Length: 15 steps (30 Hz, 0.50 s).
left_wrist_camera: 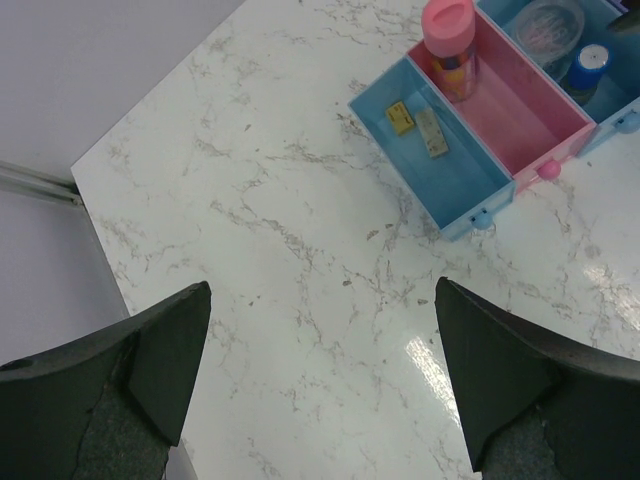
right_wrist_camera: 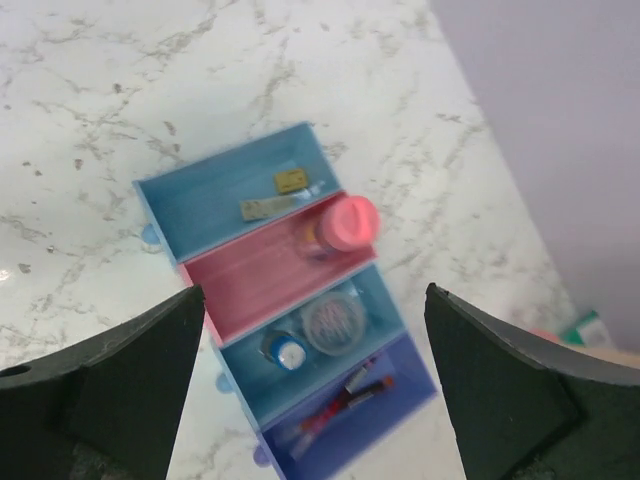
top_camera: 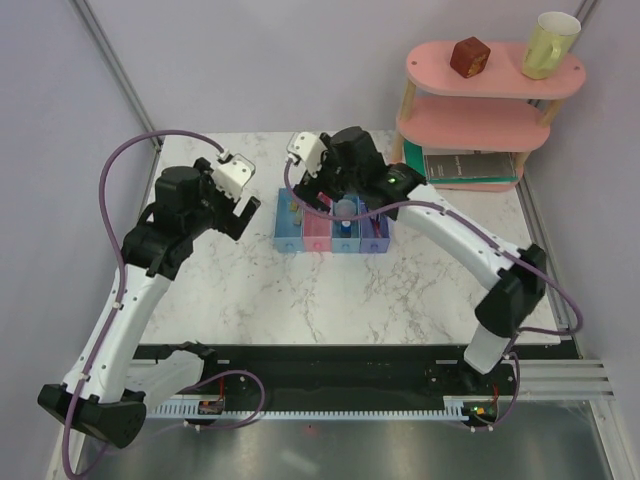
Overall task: Sort the stationery into containers
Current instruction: Place the stationery in the storage box, then reset both arms
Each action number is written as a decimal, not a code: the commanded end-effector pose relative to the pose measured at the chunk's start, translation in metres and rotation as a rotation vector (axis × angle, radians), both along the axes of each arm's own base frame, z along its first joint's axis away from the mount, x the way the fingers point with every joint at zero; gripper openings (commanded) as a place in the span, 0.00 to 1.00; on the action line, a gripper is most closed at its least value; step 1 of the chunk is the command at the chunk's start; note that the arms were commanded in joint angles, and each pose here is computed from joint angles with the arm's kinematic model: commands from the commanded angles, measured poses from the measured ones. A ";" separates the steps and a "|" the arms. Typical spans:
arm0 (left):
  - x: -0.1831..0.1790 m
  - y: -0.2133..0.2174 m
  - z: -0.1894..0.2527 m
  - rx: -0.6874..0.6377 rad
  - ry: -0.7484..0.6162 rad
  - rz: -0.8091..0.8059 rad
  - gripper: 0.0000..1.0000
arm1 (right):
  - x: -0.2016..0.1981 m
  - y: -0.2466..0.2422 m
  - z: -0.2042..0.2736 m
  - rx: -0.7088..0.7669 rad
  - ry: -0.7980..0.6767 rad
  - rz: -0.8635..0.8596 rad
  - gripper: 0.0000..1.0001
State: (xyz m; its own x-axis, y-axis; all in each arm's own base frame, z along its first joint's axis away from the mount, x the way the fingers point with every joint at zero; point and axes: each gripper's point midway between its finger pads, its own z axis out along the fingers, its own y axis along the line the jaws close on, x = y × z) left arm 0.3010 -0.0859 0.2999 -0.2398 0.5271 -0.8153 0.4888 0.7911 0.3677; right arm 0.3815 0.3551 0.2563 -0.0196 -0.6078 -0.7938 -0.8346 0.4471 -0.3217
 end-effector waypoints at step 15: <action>-0.037 -0.014 0.002 -0.111 0.089 -0.100 1.00 | -0.117 -0.231 0.055 -0.057 -0.079 -0.449 0.98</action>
State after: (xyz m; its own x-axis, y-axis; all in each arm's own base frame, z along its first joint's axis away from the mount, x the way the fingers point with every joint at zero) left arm 0.2747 -0.0979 0.3058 -0.2561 0.4739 -0.8425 0.5687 0.7787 0.2651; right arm 0.2753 0.1453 0.3333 -0.1392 -0.5886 -0.7963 -0.5703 0.7051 -0.4215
